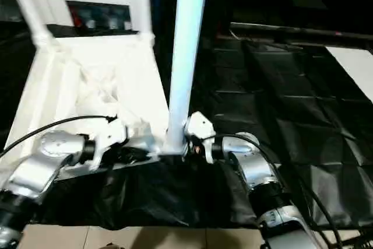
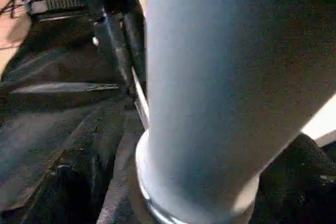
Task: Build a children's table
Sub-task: Rotate leg to tighten
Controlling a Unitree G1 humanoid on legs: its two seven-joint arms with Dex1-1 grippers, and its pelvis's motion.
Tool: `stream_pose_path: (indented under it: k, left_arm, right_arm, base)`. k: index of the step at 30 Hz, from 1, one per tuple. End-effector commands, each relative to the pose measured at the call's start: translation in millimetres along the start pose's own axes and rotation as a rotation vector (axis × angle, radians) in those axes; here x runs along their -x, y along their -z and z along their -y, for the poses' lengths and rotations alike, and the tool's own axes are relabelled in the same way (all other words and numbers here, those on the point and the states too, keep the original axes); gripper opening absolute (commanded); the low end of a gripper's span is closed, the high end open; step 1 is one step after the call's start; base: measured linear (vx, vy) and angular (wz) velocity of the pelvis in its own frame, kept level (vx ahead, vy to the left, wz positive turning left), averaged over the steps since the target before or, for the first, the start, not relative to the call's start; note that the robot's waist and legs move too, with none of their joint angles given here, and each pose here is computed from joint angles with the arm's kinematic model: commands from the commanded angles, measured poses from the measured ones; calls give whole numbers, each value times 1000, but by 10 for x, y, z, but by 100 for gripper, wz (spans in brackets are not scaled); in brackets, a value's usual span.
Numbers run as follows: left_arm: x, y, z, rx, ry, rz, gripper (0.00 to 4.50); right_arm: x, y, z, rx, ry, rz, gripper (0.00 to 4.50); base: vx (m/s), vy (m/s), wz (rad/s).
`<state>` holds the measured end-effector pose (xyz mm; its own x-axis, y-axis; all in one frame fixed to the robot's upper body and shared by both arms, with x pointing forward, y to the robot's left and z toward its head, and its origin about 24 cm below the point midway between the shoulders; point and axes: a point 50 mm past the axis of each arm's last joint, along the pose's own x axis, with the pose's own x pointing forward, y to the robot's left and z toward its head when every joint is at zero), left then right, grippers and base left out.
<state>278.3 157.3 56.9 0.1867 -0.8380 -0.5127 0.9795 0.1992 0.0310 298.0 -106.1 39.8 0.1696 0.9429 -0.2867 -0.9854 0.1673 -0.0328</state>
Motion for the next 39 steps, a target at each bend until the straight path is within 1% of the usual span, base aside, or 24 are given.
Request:
stream_pose_path:
  k: [1, 2, 3, 4, 8, 12, 15, 19, 20, 21, 22, 23, 25, 28, 30, 32, 33, 34, 35, 36, 38, 39]
  left_arm:
    - [-49, 2, 88, -11, 84, 0, 0]
    - [-45, 3, 90, -10, 87, -2, 0]
    - [-40, 5, 93, -9, 90, -3, 0]
    - [-23, 17, 104, -4, 108, -14, 0]
    - [-1, 40, 131, 13, 132, -22, 0]
    - [-1, 53, 131, 12, 126, -24, 0]
    - [-30, 49, 73, 19, 59, -20, 0]
    - [-132, -25, -27, 46, -85, 23, 0]
    - [-132, -26, -27, 46, -86, 23, 0]
    - [-153, -39, -44, 51, -116, 23, 0]
    - [-216, -75, -64, 65, -166, 26, 0]
    - [-237, -86, -67, 70, -184, 27, 0]
    - [-329, -126, -91, 91, -248, 28, 0]
    - [-442, -174, -94, 97, -301, 23, 0]
    - [-554, -247, -70, 104, -308, 47, 0]
    - [-657, -323, -43, 102, -299, 71, 0]
    - [-674, -337, -35, 100, -292, 76, 0]
    - [-678, -345, -38, 97, -292, 81, 0]
    - [-679, -350, -40, 95, -292, 84, 0]
    - [-675, -353, -42, 90, -289, 85, 0]
    - [-653, -351, -45, 76, -280, 86, 0]
    - [-639, -351, -41, 67, -270, 90, 0]
  right_arm:
    - [-36, -26, -54, 10, -76, -8, 337]
    - [-36, -27, -57, 8, -80, -7, 324]
    - [-35, -29, -60, 7, -85, -6, 324]
    - [-38, -32, -72, 7, -103, -8, 308]
    - [-46, -30, -103, 0, -137, -12, 278]
    - [-47, -16, -119, 0, -141, -16, 268]
    - [-86, 12, -129, -15, -102, -8, 266]
    - [-251, 62, -75, -73, 122, 31, 265]
    - [-251, 62, -75, -73, 123, 31, 265]
    - [-287, 77, -52, -95, 177, 28, 265]
    - [-381, 89, -13, -132, 289, 34, 265]
    - [-411, 91, -8, -142, 320, 37, 265]
    - [-533, 66, 12, -171, 421, 52, 265]
    - [-676, 38, 11, -215, 498, 55, 265]
    - [-782, -1, 23, -206, 547, 39, 265]
    - [-872, -71, 32, -210, 561, 56, 265]
    - [-887, -91, 35, -216, 559, 66, 265]
    - [-889, -104, 37, -232, 547, 81, 320]
    - [-891, -110, 39, -246, 541, 91, 320]
    - [-886, -115, 42, -259, 531, 99, 334]
    - [-869, -116, 49, -257, 518, 101, 344]
    - [-857, -113, 55, -248, 514, 96, 369]
  base:
    - [0, 0, 0]
    - [0, 0, 0]
    - [0, 0, 0]
    - [0, 0, 0]
    - [0, 0, 0]
    - [0, 0, 0]
    - [0, 0, 0]
    - [0, 0, 0]
    - [0, 0, 0]
    - [0, 0, 0]
    - [-54, 0, -7]
    - [-52, 1, -9]
    - [-26, 0, -5]
    - [0, 0, 0]
    - [0, 0, 0]
    - [0, 0, 0]
    - [0, 0, 0]
    - [0, 0, 0]
    - [0, 0, 0]
    - [0, 0, 0]
    - [0, 0, 0]
    - [0, 0, 0]
